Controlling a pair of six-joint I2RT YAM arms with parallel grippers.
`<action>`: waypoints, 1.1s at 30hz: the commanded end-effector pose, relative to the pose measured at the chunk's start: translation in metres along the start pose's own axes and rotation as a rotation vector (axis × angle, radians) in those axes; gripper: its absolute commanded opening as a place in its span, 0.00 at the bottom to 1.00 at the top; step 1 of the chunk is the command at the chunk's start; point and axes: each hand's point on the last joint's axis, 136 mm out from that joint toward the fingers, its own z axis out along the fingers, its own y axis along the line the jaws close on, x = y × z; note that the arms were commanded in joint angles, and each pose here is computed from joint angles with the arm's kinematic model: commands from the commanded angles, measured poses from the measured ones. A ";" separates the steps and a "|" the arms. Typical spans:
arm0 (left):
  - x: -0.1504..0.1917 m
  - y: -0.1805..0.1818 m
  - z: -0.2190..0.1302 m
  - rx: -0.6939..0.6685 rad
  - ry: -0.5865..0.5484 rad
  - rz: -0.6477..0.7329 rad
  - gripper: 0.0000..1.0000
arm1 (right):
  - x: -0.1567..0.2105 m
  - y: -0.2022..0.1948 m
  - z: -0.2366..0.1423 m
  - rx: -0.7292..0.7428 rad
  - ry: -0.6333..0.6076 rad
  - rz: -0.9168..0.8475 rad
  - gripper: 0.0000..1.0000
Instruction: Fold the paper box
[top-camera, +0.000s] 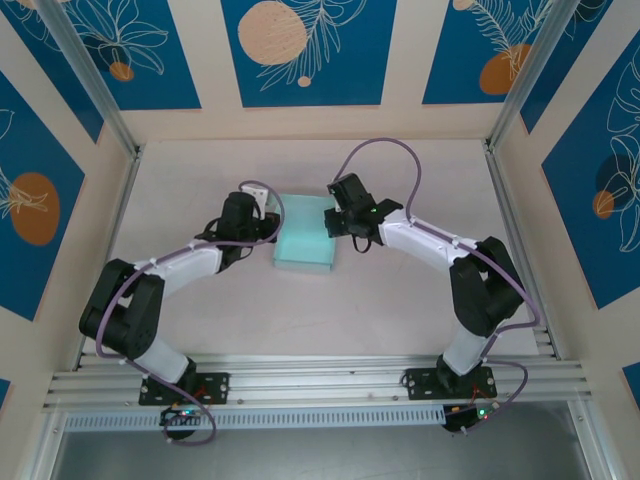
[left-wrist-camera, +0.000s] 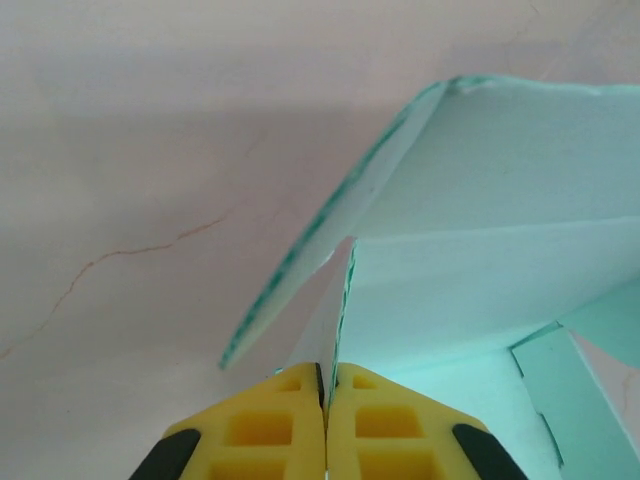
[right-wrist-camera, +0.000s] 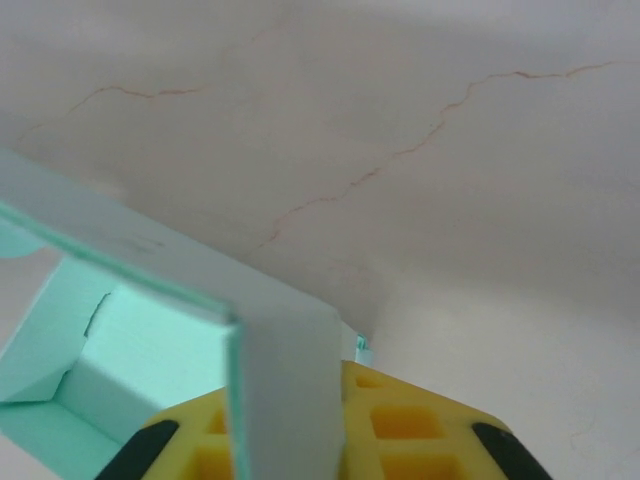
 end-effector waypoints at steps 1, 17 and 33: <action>-0.006 -0.018 -0.005 0.035 -0.058 -0.070 0.03 | -0.010 0.010 0.004 0.030 -0.054 0.032 0.10; -0.033 -0.023 -0.020 0.015 -0.221 -0.049 0.00 | -0.051 0.032 0.005 0.031 -0.247 -0.076 0.07; -0.002 -0.022 0.008 -0.006 -0.218 -0.068 0.00 | -0.032 0.040 0.037 0.015 -0.276 -0.068 0.07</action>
